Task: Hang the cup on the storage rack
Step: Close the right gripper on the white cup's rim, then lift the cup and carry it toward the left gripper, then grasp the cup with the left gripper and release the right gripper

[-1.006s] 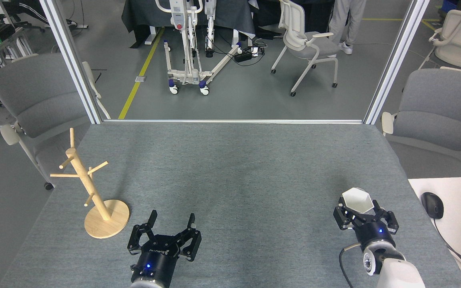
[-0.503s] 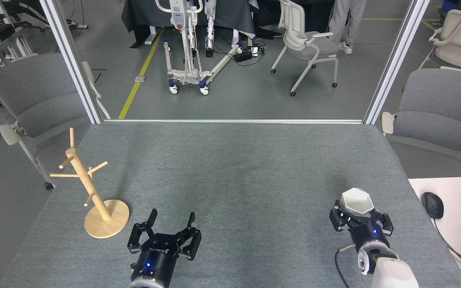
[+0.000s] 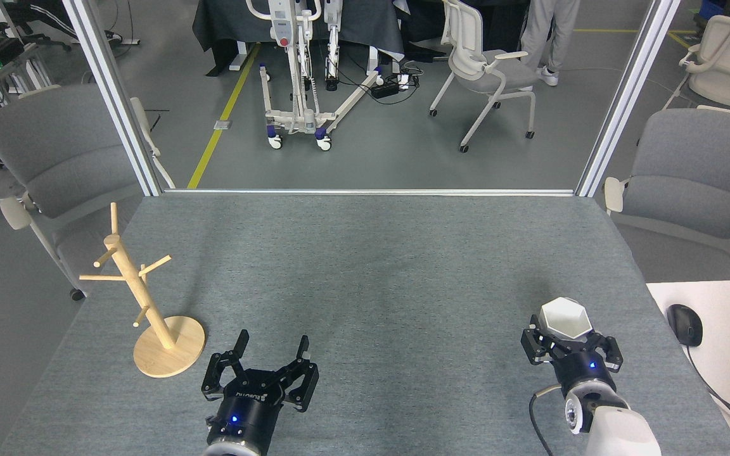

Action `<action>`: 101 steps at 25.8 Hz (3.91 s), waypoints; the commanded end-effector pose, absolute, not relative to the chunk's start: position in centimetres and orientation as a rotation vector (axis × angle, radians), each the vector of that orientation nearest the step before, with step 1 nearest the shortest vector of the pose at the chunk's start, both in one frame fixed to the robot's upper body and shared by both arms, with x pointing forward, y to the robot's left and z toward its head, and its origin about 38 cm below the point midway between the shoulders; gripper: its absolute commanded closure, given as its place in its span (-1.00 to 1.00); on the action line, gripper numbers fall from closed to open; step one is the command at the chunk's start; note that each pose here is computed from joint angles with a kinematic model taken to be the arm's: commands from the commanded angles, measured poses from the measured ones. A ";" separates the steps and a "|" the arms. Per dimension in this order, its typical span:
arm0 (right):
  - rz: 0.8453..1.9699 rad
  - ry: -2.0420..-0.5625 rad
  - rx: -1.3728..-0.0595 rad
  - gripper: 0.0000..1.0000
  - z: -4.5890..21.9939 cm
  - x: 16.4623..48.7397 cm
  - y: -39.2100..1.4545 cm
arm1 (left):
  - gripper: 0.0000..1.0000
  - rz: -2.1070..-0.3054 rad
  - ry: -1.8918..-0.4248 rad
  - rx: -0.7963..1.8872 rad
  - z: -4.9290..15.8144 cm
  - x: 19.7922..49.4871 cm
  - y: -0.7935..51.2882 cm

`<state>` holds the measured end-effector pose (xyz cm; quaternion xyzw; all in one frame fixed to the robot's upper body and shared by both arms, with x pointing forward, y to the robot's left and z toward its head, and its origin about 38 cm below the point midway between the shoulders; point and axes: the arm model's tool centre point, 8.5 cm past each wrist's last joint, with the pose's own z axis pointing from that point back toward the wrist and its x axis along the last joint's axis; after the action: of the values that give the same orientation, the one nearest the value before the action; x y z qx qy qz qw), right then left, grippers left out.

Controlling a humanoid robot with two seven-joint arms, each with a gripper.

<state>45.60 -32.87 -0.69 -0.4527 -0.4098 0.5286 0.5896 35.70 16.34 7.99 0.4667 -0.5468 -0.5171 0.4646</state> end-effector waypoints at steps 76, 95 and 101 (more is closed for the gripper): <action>1.143 -0.956 -1.205 0.51 16.7 40.6 -9.7 | -0.99 -2.018 -1.581 0.877 9.7 42.8 0.6; 1.246 -0.973 -1.120 0.55 14.4 38.7 -5.4 | -0.99 -2.077 -1.527 0.753 11.7 45.0 0.0; 1.260 -0.973 -1.099 0.56 14.0 38.3 -4.4 | -0.89 -2.043 -1.529 0.765 12.0 45.3 0.1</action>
<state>38.74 -5.32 14.18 -0.4762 -0.4117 0.5284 0.5696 44.99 0.26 10.08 0.2591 -0.5392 -0.7651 0.2384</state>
